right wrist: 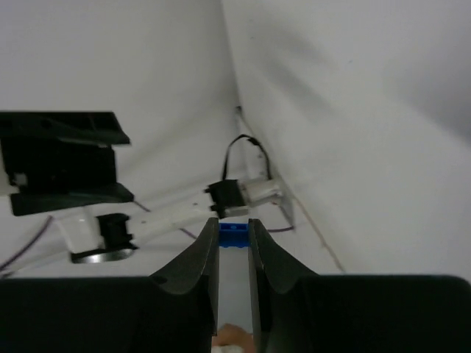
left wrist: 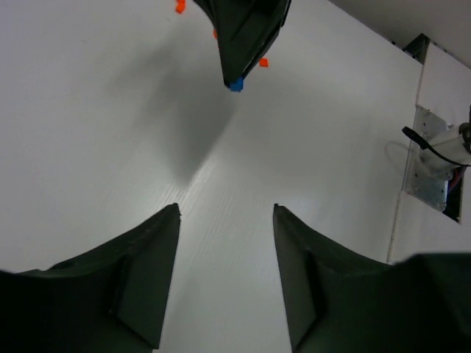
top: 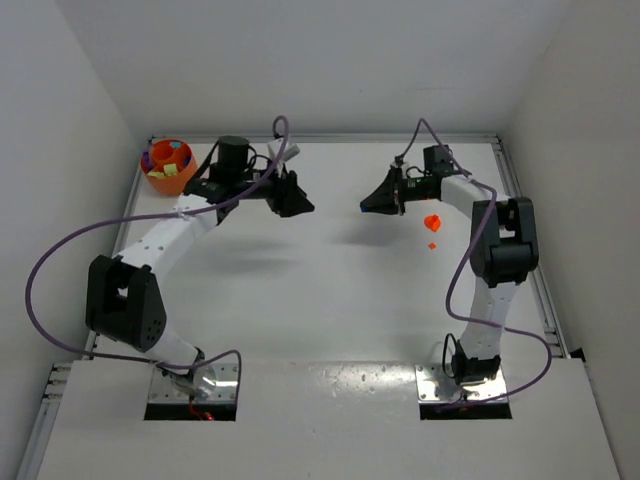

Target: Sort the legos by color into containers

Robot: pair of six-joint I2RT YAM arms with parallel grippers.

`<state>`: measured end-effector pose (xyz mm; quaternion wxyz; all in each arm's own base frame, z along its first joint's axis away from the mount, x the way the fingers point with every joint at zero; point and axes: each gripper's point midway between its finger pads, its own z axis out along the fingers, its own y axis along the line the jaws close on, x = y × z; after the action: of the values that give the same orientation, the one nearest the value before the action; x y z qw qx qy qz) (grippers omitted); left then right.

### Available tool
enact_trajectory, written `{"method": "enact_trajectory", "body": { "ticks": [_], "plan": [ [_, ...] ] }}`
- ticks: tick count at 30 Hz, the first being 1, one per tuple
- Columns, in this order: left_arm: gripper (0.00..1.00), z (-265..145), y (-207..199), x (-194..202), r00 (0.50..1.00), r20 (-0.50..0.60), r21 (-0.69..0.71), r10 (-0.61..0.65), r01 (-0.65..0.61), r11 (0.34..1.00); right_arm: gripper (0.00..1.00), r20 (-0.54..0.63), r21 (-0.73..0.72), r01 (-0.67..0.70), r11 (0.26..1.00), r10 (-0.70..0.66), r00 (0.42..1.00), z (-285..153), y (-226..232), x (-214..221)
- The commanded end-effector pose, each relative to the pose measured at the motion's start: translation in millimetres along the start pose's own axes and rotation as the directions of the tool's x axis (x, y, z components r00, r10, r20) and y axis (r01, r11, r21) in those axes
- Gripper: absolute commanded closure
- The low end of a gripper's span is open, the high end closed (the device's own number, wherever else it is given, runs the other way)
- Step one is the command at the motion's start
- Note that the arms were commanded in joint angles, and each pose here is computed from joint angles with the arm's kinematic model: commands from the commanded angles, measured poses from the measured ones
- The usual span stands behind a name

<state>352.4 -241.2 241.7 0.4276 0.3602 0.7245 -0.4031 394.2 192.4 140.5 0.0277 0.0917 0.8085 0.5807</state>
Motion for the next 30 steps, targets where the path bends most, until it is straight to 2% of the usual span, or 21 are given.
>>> {"method": "enact_trajectory", "body": {
  "ticks": [1,3,8,16,23,30],
  "plan": [
    [0.46,28.0,-3.9,-6.9,0.999,-0.002,-0.003,0.042,-0.042,0.999,0.93,-0.080,-0.185,-0.010,0.983,-0.005,0.997,0.9,55.0,12.1],
    [0.49,42.2,-2.8,3.5,0.999,-0.033,-0.004,0.020,-0.021,1.000,0.93,-0.106,-0.195,-0.073,0.978,0.052,0.993,6.1,51.9,18.4],
    [0.47,64.6,-2.7,20.8,0.995,-0.071,0.009,-0.069,0.070,0.998,0.93,-0.140,-0.207,-0.135,0.969,0.108,0.984,11.8,56.2,27.8],
    [0.46,82.0,-1.2,12.3,0.984,-0.051,0.061,-0.171,0.174,0.983,0.94,-0.178,-0.163,-0.267,0.950,0.238,0.955,22.6,37.1,38.3],
    [0.44,92.8,-7.5,6.8,0.971,-0.050,0.113,-0.233,0.237,0.965,0.94,-0.200,-0.151,-0.288,0.946,0.256,0.946,30.1,33.8,44.7],
    [0.43,102.4,-25.3,13.2,0.970,-0.079,0.183,-0.231,0.242,0.953,0.94,-0.215,-0.135,-0.330,0.934,0.297,0.930,35.4,27.5,46.9]
  ]
}}
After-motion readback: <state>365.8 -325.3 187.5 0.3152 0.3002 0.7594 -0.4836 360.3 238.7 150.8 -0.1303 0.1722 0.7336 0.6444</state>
